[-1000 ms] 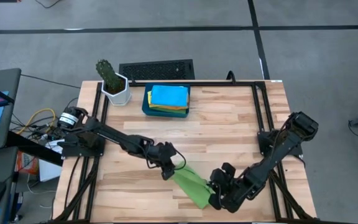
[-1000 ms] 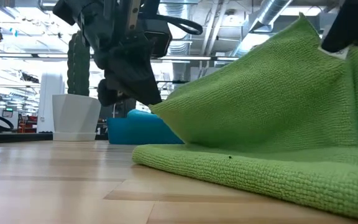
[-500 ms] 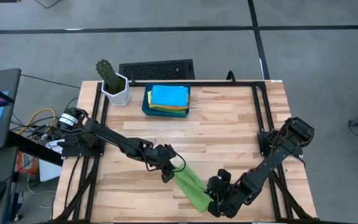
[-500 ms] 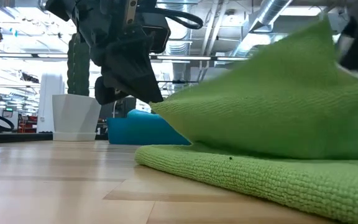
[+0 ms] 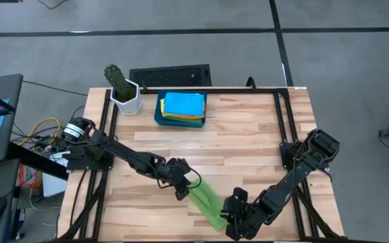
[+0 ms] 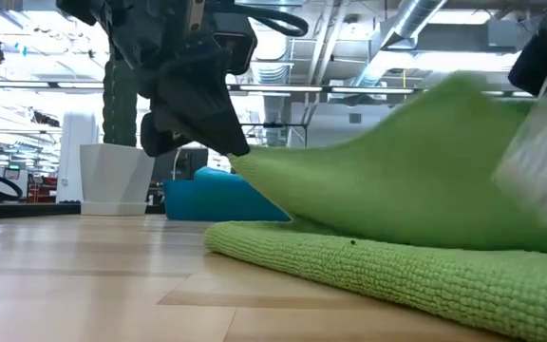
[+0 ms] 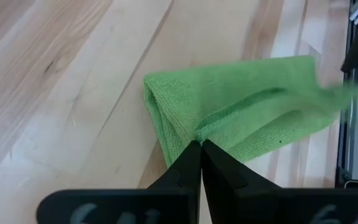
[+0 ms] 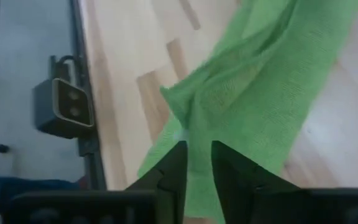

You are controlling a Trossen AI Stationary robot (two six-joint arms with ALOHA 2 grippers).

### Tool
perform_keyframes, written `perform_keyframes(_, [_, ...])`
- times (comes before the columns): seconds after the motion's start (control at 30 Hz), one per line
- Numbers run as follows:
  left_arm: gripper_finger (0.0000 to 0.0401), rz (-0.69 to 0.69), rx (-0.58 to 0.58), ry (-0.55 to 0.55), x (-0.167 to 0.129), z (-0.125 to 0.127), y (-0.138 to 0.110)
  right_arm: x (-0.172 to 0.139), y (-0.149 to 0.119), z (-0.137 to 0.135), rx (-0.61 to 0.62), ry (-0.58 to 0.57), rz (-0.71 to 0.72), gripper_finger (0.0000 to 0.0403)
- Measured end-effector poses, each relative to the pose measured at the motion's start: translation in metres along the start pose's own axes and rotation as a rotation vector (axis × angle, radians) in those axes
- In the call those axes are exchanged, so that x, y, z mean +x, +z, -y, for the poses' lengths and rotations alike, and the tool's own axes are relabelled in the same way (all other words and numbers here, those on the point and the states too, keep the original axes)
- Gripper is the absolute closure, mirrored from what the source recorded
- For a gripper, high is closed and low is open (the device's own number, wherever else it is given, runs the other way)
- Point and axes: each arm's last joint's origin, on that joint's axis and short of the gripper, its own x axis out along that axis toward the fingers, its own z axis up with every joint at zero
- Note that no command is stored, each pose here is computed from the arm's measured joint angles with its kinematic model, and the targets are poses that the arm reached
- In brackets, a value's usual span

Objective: Fold microfiber towels
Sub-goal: Fold the green towel

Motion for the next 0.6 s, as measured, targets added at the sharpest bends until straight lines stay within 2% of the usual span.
perform_keyframes(0.27, [0.0401,0.034,0.002,0.021,-0.001,0.006,-0.005,0.005,-0.004,-0.002,-0.001,0.042,-0.053,0.0247])
perform_keyframes(0.4, [0.0401,0.047,0.000,0.016,-0.002,0.010,-0.008,0.005,-0.002,-0.002,0.009,0.023,-0.002,0.0236])
perform_keyframes(0.6, [0.0401,0.049,-0.008,0.014,-0.002,0.011,-0.010,0.011,0.007,-0.005,0.048,0.062,0.048,0.0231])
